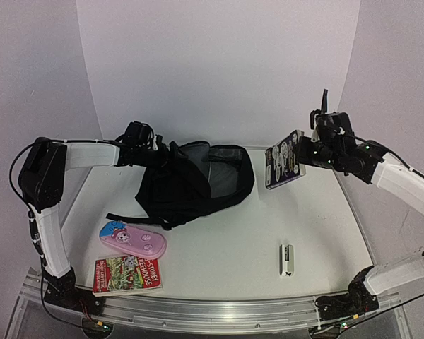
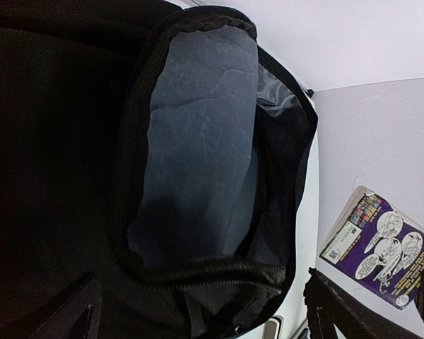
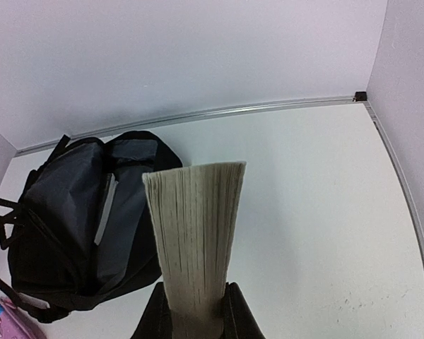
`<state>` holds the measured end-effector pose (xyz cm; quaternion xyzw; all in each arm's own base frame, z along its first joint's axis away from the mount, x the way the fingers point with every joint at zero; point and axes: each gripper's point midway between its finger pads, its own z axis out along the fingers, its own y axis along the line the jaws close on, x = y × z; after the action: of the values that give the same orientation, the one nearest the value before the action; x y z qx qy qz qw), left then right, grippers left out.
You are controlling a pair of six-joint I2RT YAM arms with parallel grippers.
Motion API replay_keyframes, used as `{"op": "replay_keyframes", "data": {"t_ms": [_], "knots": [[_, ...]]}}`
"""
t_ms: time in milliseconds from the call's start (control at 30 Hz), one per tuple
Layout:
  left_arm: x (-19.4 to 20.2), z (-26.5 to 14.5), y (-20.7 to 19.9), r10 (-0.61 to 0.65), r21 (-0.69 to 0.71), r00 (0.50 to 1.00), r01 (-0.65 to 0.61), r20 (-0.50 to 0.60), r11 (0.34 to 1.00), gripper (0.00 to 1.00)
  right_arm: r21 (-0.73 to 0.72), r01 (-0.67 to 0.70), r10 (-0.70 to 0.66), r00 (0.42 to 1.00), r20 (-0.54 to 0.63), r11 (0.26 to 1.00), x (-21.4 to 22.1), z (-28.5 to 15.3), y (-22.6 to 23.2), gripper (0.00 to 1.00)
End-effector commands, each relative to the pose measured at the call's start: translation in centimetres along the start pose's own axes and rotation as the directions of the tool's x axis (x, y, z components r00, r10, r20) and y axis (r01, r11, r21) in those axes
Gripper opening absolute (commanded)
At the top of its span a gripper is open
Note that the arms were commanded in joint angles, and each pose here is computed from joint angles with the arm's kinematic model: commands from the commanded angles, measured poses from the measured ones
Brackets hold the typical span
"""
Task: Pack the student bag
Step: Place the book in the student bag.
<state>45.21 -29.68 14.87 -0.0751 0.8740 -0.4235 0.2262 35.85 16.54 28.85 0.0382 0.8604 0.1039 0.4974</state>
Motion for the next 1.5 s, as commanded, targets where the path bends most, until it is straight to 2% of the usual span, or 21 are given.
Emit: {"op": "replay_keyframes", "data": {"t_ms": [0,33,167,233,400,533,633,833,967,1267,1467], "knots": [[-2.3,1.2,-1.8,0.021,0.049,0.999,-0.023,0.034,0.999,0.95,-0.145,-0.125,0.147,0.978,0.149,0.981,-5.1,-2.0,2.6,0.0],[-2.4,1.7,-1.5,0.021,0.047,0.999,-0.022,0.027,0.999,0.86,-0.176,-0.138,0.164,0.976,0.144,0.975,-5.2,-2.0,3.1,0.0],[-2.1,2.4,-3.2,0.075,0.147,0.997,-0.073,-0.009,0.986,0.17,-0.279,-0.189,0.224,0.969,0.102,0.941,-4.6,-1.5,5.0,0.0],[-2.0,1.4,-4.3,0.132,0.187,0.991,-0.133,0.015,0.973,0.01,-0.316,-0.219,0.261,0.96,0.097,0.923,-4.6,-1.4,5.6,0.0],[0.3,-2.5,-5.5,0.312,0.18,0.947,-0.32,0.073,0.93,0.0,-0.448,-0.334,0.4,0.915,0.059,0.83,-4.5,-0.8,7.5,0.0],[3.9,-6.1,-8.3,0.439,0.271,0.896,-0.441,0.071,0.856,0.0,-0.504,-0.384,0.438,0.899,-0.012,0.774,-3.5,1.0,9.4,0.0],[6.6,-8.1,-9.6,0.489,0.342,0.87,-0.478,0.057,0.809,0.0,-0.531,-0.405,0.439,0.896,-0.067,0.745,-2.4,2.4,10.6,0.0],[8.7,-11.1,-11.0,0.528,0.409,0.847,-0.505,0.064,0.76,0.0,-0.54,-0.435,0.449,0.886,-0.115,0.72,-1.1,4.0,11.4,0.0],[8.5,-11.9,-11.4,0.531,0.407,0.843,-0.518,0.091,0.752,0.0,-0.537,-0.474,0.471,0.869,-0.154,0.698,0.0,5.0,11.8,0.0],[7.6,-11.8,-12.3,0.526,0.409,0.843,-0.523,0.115,0.748,0.0,-0.459,-0.562,0.499,0.826,-0.263,0.688,6.0,7.6,13.6,0.0],[6.7,-13.1,-14.4,0.54,0.425,0.821,-0.562,0.183,0.71,0.0,-0.425,-0.626,0.55,0.779,-0.301,0.654,8.5,9.3,14.0,0.0]]}}
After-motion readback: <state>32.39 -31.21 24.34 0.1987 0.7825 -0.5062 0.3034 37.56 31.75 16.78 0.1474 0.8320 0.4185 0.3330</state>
